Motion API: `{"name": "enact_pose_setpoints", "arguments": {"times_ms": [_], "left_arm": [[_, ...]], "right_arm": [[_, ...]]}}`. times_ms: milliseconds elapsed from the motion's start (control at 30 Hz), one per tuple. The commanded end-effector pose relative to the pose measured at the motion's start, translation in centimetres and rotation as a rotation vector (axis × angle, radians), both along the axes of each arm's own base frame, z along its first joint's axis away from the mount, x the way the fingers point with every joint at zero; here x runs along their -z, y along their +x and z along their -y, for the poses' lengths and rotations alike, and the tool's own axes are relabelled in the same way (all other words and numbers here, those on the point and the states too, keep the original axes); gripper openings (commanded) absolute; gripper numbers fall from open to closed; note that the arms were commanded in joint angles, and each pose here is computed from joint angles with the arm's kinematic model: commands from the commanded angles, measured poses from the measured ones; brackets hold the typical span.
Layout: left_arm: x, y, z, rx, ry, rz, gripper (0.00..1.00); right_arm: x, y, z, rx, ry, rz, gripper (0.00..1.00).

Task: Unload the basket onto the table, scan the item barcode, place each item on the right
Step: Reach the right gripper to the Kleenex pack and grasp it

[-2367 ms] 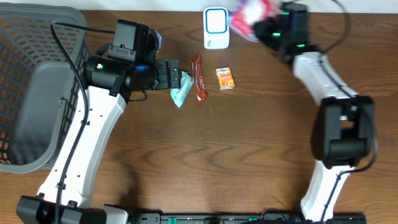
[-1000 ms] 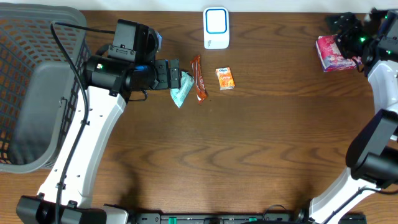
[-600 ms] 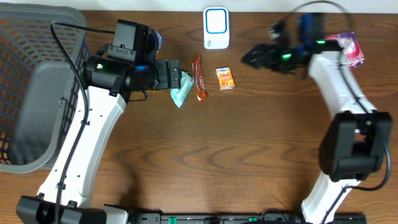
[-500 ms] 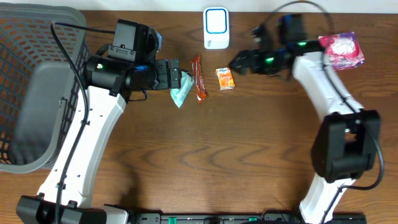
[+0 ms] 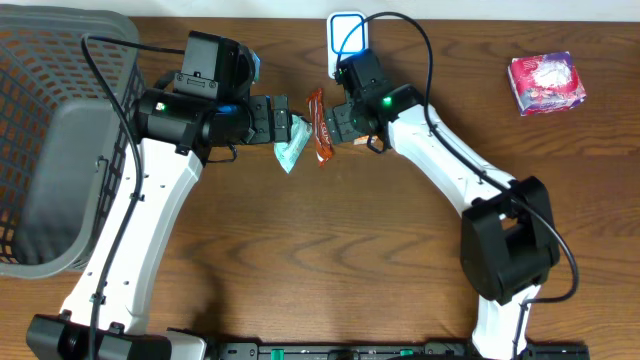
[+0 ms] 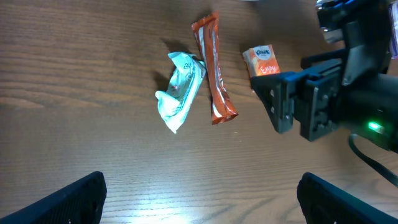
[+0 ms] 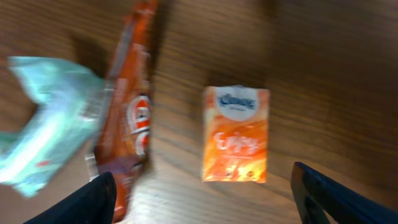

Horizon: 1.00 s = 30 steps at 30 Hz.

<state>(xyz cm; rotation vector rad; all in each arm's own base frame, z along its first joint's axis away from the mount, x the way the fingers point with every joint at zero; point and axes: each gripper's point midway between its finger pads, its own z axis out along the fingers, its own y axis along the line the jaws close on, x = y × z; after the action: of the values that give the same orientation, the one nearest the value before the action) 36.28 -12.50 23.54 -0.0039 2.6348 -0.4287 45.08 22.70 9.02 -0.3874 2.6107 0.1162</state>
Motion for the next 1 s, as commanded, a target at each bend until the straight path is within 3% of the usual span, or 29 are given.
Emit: {"name": "enact_pose_setpoints", "arguments": {"times_ms": [0, 200, 767, 967], "left_arm": [[-0.1, 0.1, 0.0, 0.003, 0.004, 0.004, 0.98], [-0.1, 0.1, 0.0, 0.003, 0.005, 0.004, 0.98], [-0.1, 0.1, 0.0, 0.003, 0.005, 0.004, 0.98], [-0.1, 0.1, 0.0, 0.003, 0.005, 0.004, 0.98]], "right_arm": [[2.2, 0.7, 1.9, 0.101, -0.039, -0.02, 0.82], [2.5, 0.4, 0.7, -0.035, -0.095, -0.001, 0.65], [7.4, 1.4, 0.9, -0.016, -0.193, -0.003, 0.48], [7.9, 1.4, 1.6, -0.001, -0.221, -0.008, 0.14]]}}
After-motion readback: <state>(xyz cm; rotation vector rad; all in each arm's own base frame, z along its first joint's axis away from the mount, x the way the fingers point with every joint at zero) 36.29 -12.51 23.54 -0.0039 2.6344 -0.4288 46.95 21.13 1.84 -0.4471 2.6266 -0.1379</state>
